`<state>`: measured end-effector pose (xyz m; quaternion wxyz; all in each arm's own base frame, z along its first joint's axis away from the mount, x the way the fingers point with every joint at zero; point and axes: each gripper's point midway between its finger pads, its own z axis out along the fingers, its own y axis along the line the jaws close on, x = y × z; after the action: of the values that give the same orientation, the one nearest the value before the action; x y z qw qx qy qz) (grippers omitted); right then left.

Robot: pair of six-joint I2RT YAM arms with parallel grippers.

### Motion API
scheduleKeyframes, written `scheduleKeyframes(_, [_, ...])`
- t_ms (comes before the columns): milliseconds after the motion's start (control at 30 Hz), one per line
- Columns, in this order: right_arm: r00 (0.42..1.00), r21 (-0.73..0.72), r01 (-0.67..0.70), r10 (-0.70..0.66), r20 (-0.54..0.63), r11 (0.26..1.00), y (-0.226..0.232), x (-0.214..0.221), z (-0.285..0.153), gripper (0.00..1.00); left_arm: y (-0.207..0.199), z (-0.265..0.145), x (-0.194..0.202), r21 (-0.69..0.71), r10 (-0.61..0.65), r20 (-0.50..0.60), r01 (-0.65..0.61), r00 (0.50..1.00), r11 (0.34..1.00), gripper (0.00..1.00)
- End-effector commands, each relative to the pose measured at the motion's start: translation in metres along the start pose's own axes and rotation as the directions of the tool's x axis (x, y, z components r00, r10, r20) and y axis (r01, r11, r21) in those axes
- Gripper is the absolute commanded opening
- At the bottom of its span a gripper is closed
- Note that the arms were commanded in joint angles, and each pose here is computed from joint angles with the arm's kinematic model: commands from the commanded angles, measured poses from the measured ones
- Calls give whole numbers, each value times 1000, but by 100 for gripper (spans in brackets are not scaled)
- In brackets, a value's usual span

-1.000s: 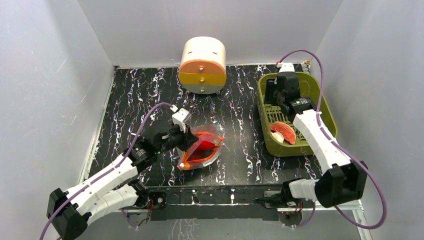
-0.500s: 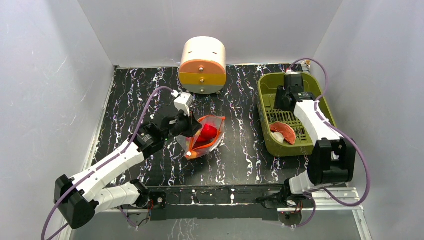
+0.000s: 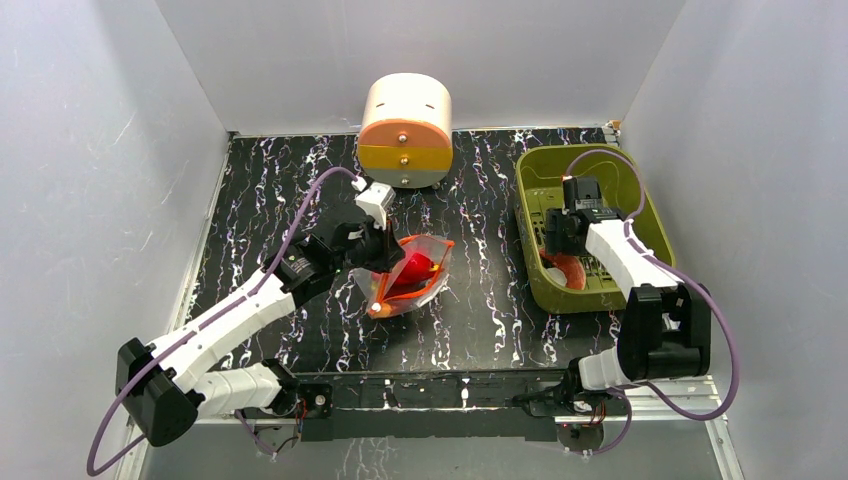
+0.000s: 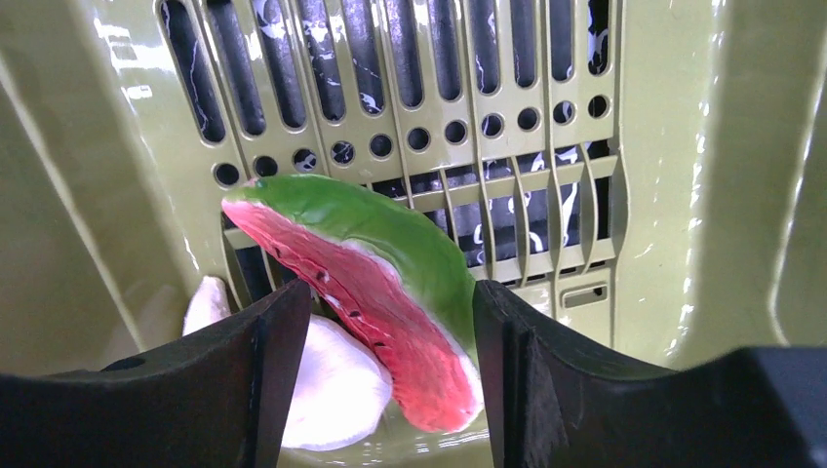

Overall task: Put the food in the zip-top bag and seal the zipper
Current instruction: Pick up the fake fruit from the bin.

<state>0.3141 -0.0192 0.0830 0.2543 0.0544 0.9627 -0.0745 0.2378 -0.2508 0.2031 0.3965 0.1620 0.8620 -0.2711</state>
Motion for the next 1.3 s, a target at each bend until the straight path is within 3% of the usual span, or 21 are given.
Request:
scheduleKeyframes(0, [985, -20, 151, -149, 81, 988, -6, -16, -12, 62, -8, -4, -19, 31, 57, 51, -58, 997, 998, 0])
scheduleKeyframes(200, [970, -88, 224, -214, 110, 970, 3, -39, -27, 63, -12, -5, -29, 54, 94, 100, -99, 991, 994, 0])
scheduleKeyframes(567, [924, -146, 367, -379, -59, 919, 3, -2, 14, 64, 2, -19, -23, 25, 111, 125, -115, 986, 993, 0])
scheduleKeyframes(867, [935, -145, 326, -341, -94, 934, -1, -4, 35, 42, -4, -15, -27, 50, 105, 125, -112, 986, 992, 0])
scheduleKeyframes(1100, [951, -45, 306, -308, -41, 951, -16, -30, 19, 23, -2, -16, -32, 31, 114, 135, -119, 984, 992, 0])
scheduleKeyframes(1267, [962, 49, 271, -273, 27, 961, -30, -56, -1, 17, 0, -16, -35, 21, 114, 142, -119, 983, 993, 0])
